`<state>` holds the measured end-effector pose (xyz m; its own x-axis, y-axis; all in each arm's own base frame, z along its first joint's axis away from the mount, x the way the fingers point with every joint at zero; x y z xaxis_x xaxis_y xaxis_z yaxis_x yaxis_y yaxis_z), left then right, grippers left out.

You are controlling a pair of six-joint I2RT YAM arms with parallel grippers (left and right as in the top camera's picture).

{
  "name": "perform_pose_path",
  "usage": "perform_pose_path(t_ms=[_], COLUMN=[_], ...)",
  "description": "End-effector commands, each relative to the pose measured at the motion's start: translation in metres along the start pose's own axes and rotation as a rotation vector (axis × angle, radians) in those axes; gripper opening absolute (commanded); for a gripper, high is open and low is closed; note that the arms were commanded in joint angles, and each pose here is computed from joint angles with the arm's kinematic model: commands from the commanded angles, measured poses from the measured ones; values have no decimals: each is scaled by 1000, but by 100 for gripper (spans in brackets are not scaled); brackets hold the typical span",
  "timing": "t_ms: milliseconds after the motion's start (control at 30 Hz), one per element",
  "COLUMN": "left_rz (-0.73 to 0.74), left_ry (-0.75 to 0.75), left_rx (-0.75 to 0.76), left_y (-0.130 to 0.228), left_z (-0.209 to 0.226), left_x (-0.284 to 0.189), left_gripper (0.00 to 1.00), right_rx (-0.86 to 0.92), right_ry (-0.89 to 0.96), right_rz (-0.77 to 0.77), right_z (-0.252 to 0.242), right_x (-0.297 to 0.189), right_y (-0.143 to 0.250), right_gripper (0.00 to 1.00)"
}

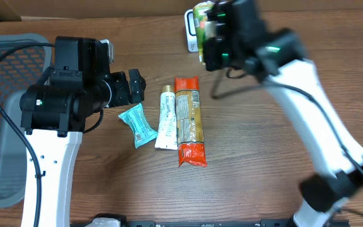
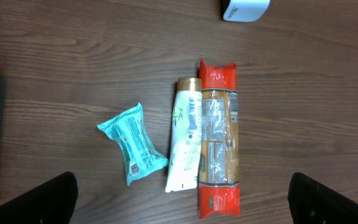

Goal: Scan the item barcode
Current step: 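Lift the green pouch and hold it up to the white scanner, then move the green pouch away from the scanner toward the right side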

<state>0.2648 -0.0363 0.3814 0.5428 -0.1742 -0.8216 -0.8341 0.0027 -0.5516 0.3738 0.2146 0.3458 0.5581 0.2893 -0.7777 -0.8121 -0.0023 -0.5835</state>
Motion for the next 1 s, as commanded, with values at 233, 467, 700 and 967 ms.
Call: perform_pose_path(t_ms=[233, 467, 700, 967], left_rz=[8, 7, 7, 7], left_ry=[7, 7, 7, 7], left_rx=[20, 20, 20, 20], left_y=[0, 0, 0, 0], left_z=[-1, -1, -1, -1], left_x=[2, 2, 2, 2], left_gripper=[100, 100, 100, 99], right_rx=[-380, -719, -884, -874], right_ry=[655, 733, 784, 806], right_rz=[-265, -263, -242, -246], right_z=[-25, -23, -31, -37], right_x=[119, 180, 223, 228], right_y=[-32, -34, -28, -28], right_gripper=[4, 4, 4, 4])
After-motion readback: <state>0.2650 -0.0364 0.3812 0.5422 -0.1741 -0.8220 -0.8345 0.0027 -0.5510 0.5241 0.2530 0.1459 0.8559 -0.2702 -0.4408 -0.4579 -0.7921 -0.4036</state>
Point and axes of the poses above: each gripper's point midway between its finger pads, its own x axis out along the fingers, its own z axis along the line the jaws close on, y = z × x, the point moved 10 cm from there along -x, back along the fingers, and after that the axes turned 11 degrees about x, right-handed, at the moved point
